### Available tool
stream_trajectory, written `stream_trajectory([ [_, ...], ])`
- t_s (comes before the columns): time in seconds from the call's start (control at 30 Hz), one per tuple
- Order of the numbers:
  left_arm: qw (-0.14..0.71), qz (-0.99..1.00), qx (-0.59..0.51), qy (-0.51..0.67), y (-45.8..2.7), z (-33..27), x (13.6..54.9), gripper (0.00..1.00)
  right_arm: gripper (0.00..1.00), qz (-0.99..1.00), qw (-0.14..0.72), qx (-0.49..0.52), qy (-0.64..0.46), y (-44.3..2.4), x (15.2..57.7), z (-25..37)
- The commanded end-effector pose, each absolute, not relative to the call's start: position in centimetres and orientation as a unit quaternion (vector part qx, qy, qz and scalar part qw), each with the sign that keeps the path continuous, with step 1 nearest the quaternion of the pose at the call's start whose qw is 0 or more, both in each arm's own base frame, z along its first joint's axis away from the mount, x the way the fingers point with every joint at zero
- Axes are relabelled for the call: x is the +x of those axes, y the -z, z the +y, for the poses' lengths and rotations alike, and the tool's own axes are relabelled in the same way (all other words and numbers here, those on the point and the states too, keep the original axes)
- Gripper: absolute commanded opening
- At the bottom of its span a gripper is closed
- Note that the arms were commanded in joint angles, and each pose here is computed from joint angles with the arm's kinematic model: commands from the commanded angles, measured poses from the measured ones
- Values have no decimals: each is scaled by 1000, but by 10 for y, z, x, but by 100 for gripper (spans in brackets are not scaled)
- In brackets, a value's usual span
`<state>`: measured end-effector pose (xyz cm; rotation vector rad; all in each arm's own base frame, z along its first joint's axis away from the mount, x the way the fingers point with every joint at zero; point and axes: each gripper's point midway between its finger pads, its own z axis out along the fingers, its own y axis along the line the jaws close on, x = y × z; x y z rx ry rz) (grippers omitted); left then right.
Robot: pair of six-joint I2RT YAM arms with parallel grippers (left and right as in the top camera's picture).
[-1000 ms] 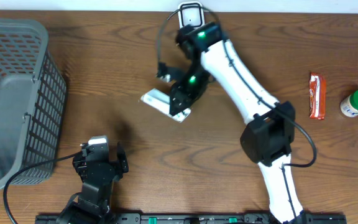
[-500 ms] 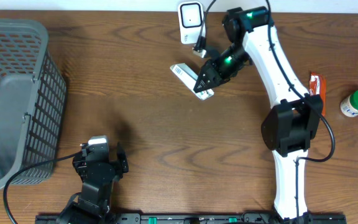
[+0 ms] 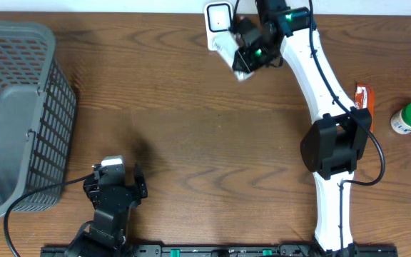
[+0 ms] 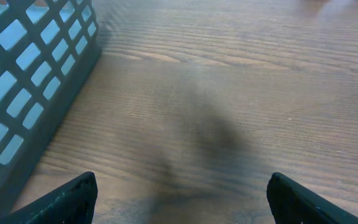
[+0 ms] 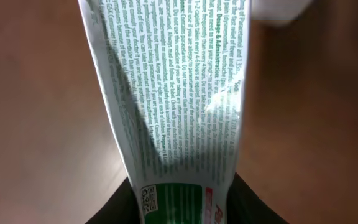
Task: Scan the item barcode
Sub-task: 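Lift the Panadol box and hold it before the scanner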
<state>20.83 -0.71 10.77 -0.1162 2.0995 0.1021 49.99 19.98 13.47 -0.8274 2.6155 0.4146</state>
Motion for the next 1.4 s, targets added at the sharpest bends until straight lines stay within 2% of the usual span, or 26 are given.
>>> stream_trajectory([
  [0.0,500,863,-57,-44,-110,-4,209,88,19,931,237,-268,-77,-146,529,186],
  [0.33,500,863,-57,-44,-110,-4,209,88,22,881,380,-244,141,-149,616,172],
  [0.67,500,863,-57,-44,-110,-4,209,88,19,819,388,-255,337,-105,646,170],
  [0.87,500,863,-57,-44,-110,-4,209,87,15,795,368,-269,400,-98,644,168],
  [1.03,500,863,-57,-44,-110,-4,209,88,16,781,353,-263,443,-119,640,157],
  [1.2,500,863,-57,-44,-110,-4,209,88,15,816,314,-230,426,-133,615,131],
  [1.37,500,863,-57,-44,-110,-4,209,88,11,877,236,-159,387,-141,573,61],
])
